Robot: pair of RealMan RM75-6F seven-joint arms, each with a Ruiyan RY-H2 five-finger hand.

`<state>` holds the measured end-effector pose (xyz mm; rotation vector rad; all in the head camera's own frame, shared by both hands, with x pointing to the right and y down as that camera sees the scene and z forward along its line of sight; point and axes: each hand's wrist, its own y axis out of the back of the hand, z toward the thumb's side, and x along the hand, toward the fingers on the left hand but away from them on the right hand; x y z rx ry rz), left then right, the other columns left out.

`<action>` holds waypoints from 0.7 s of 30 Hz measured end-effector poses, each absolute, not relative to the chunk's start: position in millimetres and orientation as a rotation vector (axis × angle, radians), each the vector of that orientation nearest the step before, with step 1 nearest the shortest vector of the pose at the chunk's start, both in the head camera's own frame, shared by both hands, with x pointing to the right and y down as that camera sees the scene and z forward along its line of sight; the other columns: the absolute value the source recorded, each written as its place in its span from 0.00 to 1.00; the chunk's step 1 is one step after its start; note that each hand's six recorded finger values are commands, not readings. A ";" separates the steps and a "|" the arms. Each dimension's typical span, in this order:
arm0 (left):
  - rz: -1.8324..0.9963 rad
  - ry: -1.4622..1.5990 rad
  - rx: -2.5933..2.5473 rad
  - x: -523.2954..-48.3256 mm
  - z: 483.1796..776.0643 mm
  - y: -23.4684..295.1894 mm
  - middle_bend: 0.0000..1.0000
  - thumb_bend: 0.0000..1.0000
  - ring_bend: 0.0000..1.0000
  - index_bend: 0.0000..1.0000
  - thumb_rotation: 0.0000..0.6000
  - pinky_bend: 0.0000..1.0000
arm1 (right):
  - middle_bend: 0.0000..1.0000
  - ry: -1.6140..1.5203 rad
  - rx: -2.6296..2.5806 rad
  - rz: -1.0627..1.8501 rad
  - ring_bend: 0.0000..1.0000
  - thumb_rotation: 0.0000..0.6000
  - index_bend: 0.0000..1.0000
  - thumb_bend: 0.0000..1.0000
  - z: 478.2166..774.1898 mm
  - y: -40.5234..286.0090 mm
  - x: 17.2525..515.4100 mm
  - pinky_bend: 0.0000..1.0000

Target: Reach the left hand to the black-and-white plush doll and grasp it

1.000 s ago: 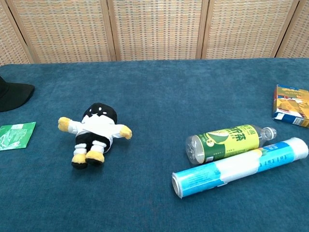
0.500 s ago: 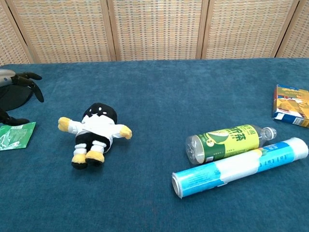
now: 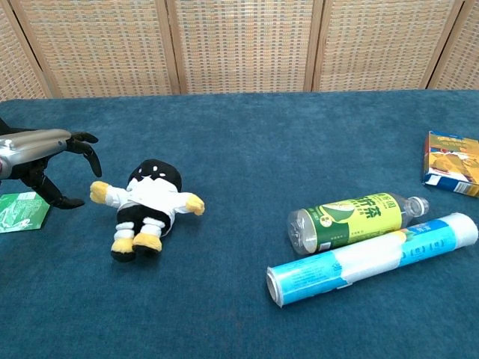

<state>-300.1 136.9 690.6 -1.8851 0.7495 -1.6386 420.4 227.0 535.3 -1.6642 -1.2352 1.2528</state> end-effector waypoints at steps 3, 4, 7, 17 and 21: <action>-1.639 0.749 -1.887 -296.5 693.4 136.7 0.00 0.31 0.00 0.36 1.00 0.00 | 0.00 -1.238 -1.666 1.252 0.00 1.00 0.01 0.14 535.4 226.8 420.6 0.00; -1.639 0.748 -1.887 -295.1 694.3 136.6 0.00 0.31 0.00 0.36 1.00 0.00 | 0.00 -1.238 -1.666 1.252 0.00 1.00 0.01 0.14 535.3 226.7 420.7 0.00; -1.634 0.746 -1.889 -291.0 696.8 136.3 0.00 0.32 0.00 0.37 1.00 0.00 | 0.00 -1.241 -1.667 1.251 0.00 1.00 0.01 0.14 535.2 226.7 420.9 0.00; -1.614 0.762 -1.873 -278.2 703.5 134.3 0.00 0.39 0.00 0.48 1.00 0.00 | 0.00 -1.247 -1.686 1.237 0.00 1.00 0.01 0.14 535.6 226.5 419.6 0.00; -1.601 0.777 -1.858 -273.4 704.7 134.1 0.00 0.45 0.00 0.52 1.00 0.00 | 0.00 -1.251 -1.691 1.229 0.00 1.00 0.01 0.14 534.8 226.8 419.1 0.00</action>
